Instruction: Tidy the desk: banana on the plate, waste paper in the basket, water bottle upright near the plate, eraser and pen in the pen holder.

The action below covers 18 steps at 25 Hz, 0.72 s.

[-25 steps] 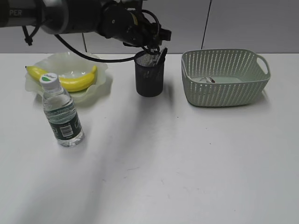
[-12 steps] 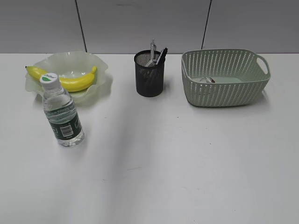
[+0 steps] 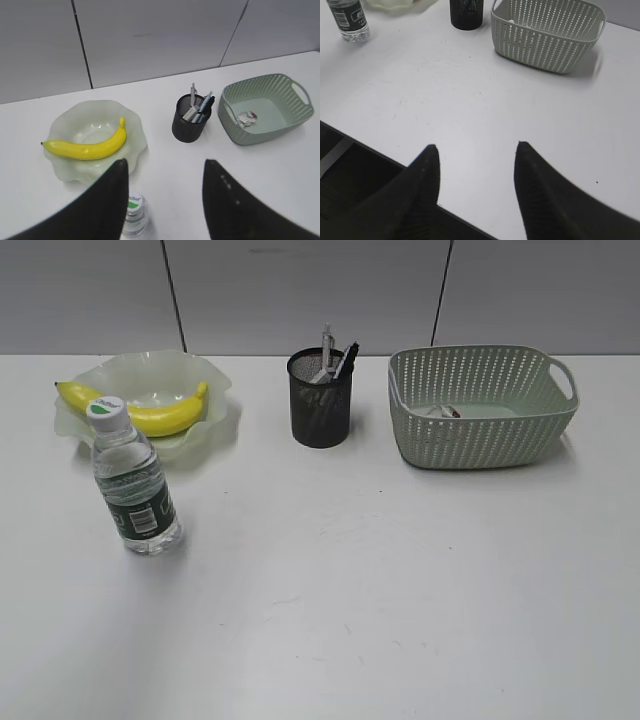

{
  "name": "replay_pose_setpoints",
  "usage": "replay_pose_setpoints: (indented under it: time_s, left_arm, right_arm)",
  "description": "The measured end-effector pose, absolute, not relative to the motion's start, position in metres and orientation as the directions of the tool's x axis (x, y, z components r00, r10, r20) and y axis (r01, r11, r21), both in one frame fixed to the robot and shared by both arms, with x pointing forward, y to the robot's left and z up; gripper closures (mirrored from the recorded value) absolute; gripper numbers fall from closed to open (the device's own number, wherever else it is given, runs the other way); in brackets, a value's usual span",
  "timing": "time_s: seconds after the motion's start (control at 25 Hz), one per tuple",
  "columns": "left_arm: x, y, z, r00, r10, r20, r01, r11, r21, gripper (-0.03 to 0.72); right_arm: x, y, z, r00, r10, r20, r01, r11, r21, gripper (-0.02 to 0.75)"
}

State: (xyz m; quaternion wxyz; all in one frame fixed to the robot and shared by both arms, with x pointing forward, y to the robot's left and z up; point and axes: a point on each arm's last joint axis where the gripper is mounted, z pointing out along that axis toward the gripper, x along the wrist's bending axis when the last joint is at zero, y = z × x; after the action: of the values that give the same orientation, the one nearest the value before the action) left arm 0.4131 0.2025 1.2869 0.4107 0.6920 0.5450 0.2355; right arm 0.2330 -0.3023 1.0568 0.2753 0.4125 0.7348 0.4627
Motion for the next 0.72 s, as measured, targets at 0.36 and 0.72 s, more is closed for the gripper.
replay_pose_setpoints:
  time_s: [0.36, 0.72]
  left_arm:
    - [0.3, 0.279, 1.231, 0.319, 0.941, -0.109, 0.513, -0.075, 0.855, 0.343]
    - [0.248, 0.311, 1.113, 0.388, 0.919, -0.071, 0.476, -0.134, 0.869, 0.385]
  right_arm:
    - [0.233, -0.302, 1.057, -0.508, 0.861, -0.023, 0.352, 0.232, 0.907, 0.346]
    - [0.233, -0.302, 1.057, -0.508, 0.861, -0.023, 0.352, 0.232, 0.907, 0.346]
